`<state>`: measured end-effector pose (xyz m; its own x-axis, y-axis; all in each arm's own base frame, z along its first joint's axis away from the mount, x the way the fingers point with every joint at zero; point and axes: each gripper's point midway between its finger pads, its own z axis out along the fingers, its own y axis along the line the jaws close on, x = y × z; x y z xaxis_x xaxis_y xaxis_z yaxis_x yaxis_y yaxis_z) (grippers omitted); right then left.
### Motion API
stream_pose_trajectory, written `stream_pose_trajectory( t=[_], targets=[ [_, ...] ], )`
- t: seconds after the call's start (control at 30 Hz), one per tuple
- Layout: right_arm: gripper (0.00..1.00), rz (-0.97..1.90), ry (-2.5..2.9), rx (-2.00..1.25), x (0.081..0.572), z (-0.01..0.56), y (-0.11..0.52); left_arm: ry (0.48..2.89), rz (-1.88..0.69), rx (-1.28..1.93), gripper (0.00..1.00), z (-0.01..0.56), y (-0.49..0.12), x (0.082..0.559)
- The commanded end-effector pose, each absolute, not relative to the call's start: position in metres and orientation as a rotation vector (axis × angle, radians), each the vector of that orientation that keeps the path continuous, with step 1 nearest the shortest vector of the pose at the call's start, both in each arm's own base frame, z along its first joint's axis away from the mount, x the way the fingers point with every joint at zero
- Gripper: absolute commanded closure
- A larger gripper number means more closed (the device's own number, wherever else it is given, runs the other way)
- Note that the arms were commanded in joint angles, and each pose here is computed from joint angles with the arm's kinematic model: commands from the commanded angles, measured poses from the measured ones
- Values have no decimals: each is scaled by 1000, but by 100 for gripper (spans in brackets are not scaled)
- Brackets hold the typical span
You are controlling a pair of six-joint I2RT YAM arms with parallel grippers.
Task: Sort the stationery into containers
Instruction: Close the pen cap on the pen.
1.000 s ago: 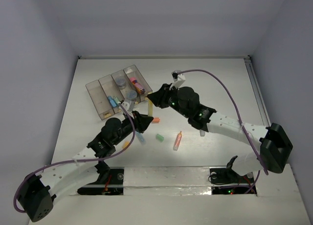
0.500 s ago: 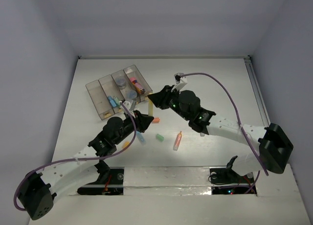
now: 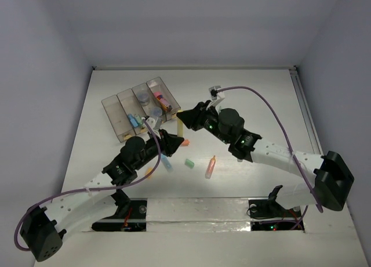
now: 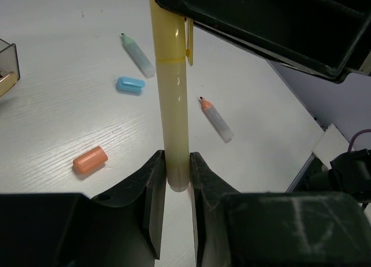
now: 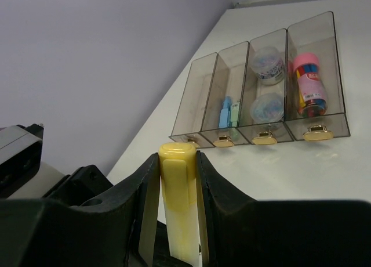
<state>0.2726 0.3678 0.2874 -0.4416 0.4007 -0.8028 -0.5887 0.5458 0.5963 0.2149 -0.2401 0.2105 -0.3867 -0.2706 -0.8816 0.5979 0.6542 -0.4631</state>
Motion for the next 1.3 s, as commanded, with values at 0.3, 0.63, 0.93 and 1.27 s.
stream_pose_trajectory(
  t=[0.3,0.63,0.93,1.27],
  targets=[
    [89,1238,1895,-434,214,239,385,1394,-1037,185,100,326,-233,220],
    [100,1200,2032,-442,195,186,380,1284,-958,162,100,379,-225,232],
    [100,1193,2140,-431,172,138,376,1183,-913,169,100,429,-222,238],
    [100,1206,2227,-453,156,106,375,1100,-864,174,100,480,-220,243]
  ],
)
